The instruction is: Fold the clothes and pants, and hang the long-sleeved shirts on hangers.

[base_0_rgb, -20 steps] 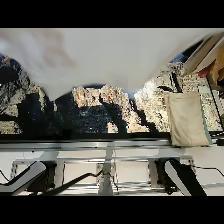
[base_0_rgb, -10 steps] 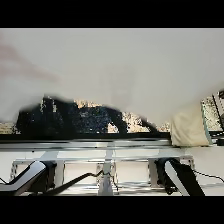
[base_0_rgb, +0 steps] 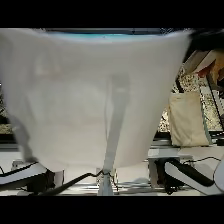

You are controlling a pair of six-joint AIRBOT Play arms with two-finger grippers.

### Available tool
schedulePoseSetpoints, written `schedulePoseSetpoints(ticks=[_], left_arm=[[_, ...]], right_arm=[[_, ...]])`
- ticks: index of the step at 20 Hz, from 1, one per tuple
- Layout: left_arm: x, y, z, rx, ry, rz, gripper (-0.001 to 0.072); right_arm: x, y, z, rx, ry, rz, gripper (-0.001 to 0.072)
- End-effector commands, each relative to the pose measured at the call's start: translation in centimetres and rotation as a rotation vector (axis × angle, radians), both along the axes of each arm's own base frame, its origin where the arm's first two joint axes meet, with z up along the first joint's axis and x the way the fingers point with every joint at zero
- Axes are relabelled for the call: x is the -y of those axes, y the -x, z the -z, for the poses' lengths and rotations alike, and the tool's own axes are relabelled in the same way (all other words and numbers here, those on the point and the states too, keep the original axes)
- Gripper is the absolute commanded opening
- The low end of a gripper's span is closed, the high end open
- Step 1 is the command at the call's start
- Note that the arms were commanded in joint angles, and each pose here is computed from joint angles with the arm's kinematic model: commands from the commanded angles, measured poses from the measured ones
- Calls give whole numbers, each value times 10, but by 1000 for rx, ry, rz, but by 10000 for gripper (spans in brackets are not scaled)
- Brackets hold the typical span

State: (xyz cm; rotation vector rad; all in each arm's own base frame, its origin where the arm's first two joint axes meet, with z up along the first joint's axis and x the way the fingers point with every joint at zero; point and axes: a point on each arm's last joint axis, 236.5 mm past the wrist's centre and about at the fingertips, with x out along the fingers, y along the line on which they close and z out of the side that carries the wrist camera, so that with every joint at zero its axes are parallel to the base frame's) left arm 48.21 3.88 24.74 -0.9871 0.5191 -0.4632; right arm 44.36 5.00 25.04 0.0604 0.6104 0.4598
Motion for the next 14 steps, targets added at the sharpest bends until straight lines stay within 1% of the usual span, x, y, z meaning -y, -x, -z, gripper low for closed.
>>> schedulePoseSetpoints(ticks=[1,3,4,5,6,7,8,9,10,11,12,13,14], left_arm=[[-1,-46,182,-350,-29,-83,3],[-9,-85,211,-337,87,-133,2],[-11,-105,215,-303,106,-136,3],[-15,-122,216,-271,98,-146,3],[-21,-138,214,-237,72,-157,33],[-25,-149,208,-199,50,-154,243],[-26,-153,201,-173,25,-133,566],[-31,-147,196,-169,-18,-105,600],[-39,-133,199,-192,-97,-55,596],[-48,-110,210,-267,-163,-9,525],[-65,-75,233,-427,-231,23,454],[-83,-33,259,-617,-318,51,436],[-101,15,282,-814,-421,85,392]], right_arm=[[-2,-81,144,-161,-85,134,14],[19,-135,188,-140,-163,292,14],[22,-153,200,-134,-211,329,15],[23,-168,209,-130,-245,349,17],[22,-181,214,-124,-257,349,91],[20,-188,215,-127,-262,339,435],[19,-188,212,-144,-262,316,654],[20,-178,211,-196,-259,282,626],[27,-161,214,-282,-251,258,610],[37,-136,223,-397,-248,240,555],[44,-107,233,-514,-244,199,555],[47,-75,243,-641,-259,154,548],[47,-45,253,-747,-271,113,498]])
